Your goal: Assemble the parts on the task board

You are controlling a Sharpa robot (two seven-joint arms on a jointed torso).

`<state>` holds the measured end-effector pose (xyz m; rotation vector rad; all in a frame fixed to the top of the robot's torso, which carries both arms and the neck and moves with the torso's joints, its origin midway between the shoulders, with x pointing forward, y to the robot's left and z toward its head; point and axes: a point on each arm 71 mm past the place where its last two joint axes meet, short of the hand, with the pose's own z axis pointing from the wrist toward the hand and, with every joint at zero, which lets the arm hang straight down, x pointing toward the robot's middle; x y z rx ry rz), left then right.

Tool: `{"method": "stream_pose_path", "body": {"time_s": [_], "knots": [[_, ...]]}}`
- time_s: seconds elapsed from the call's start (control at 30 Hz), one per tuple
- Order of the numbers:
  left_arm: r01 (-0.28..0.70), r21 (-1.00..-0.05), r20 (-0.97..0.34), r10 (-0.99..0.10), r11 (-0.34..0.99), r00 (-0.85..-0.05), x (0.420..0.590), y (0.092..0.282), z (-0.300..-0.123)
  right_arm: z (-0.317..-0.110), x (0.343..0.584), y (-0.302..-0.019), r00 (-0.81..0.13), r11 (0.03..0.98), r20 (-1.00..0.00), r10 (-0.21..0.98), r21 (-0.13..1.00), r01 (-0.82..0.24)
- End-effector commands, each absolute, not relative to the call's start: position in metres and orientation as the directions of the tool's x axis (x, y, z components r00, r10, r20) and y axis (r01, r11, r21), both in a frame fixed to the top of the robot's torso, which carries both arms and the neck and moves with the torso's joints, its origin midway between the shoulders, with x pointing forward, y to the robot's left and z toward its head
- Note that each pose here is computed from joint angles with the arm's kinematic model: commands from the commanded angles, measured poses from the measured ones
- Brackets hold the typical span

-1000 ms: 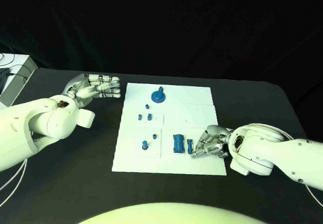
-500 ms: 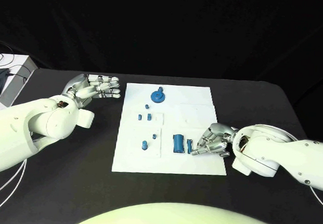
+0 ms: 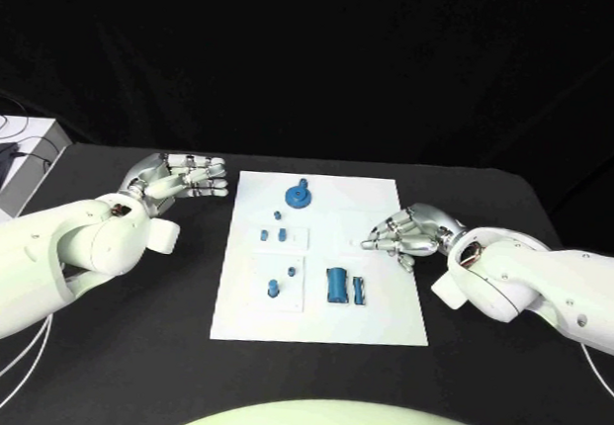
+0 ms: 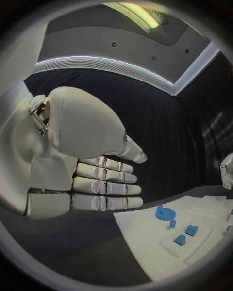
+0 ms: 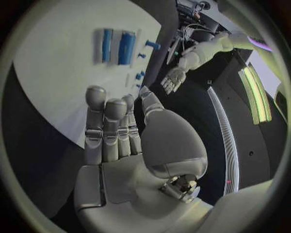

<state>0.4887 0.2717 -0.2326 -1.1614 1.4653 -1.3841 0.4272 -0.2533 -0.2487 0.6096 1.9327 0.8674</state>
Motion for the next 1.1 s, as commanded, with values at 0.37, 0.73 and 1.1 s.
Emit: {"method": "stream_pose_path", "body": {"time_s": [0.37, 0.73, 1.1], "knots": [[-0.024, -0.995, 0.097, -0.981, -0.094, -0.167, 0.505, 0.275, -0.238, -0.235, 0.506, -0.279, -0.105, 0.336, -0.345, 0.933, 0.937, -0.094], [-0.047, -0.995, 0.097, -0.984, -0.091, -0.147, 0.515, 0.263, -0.248, -0.240, 0.526, -0.278, -0.076, 0.336, -0.342, 0.937, 0.938, -0.082], [-0.027, -0.997, 0.079, -0.991, -0.076, -0.111, 0.504, 0.242, -0.241, -0.237, 0.507, -0.248, -0.057, 0.215, -0.219, 0.974, 0.974, -0.071]]}}
